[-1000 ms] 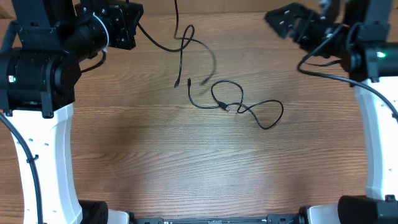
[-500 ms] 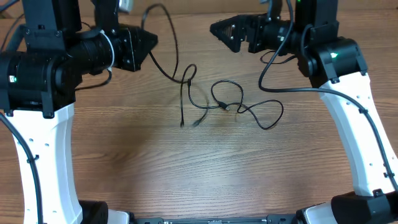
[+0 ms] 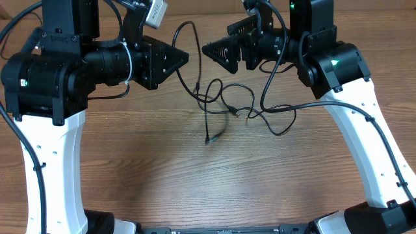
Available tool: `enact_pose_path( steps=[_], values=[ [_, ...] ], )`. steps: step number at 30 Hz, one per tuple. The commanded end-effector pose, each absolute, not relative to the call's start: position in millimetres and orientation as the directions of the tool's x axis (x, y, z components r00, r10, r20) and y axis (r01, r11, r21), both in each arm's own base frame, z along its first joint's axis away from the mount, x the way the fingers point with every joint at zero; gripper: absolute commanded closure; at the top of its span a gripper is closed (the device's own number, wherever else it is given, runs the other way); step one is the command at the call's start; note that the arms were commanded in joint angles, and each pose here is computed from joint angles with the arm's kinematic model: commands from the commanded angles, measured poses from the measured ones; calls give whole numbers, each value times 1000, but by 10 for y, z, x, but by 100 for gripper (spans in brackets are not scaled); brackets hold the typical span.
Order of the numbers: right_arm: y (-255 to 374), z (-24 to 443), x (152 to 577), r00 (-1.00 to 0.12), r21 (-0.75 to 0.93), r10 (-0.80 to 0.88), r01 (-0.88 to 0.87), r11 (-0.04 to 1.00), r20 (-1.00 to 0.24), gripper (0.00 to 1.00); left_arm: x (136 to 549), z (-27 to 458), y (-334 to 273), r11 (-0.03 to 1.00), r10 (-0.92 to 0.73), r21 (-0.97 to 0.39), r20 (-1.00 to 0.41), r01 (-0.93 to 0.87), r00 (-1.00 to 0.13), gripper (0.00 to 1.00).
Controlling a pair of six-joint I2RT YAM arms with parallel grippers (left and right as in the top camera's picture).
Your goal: Untangle cables
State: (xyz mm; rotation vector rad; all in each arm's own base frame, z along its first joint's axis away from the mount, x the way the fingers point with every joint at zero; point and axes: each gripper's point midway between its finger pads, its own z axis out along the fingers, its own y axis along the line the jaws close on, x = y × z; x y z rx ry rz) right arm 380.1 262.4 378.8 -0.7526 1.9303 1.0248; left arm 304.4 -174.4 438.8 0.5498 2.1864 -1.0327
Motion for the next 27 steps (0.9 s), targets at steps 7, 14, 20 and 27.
enact_pose_path(
  steps=[7, 14, 20, 27],
  values=[
    [2698, 3849, 3732, -444, 339, -155, -829, 444, -882, 0, 2767, 4600, -1985, 401, 118, -598, -718, 694, -686, 96],
    [2699, 3892, 3767, -422, 320, -146, -834, 449, -895, 33, 2703, 4602, -2035, 377, 130, -611, -709, 696, -693, 96],
    [2703, 3931, 3790, -403, 305, -139, -839, 450, -905, 58, 2672, 4590, -2051, 372, 137, -620, -700, 691, -701, 96],
    [2709, 3953, 3793, -404, 310, -130, -839, 448, -905, 96, 2708, 4557, -2031, 400, 138, -607, -701, 687, -700, 95]
  ],
)
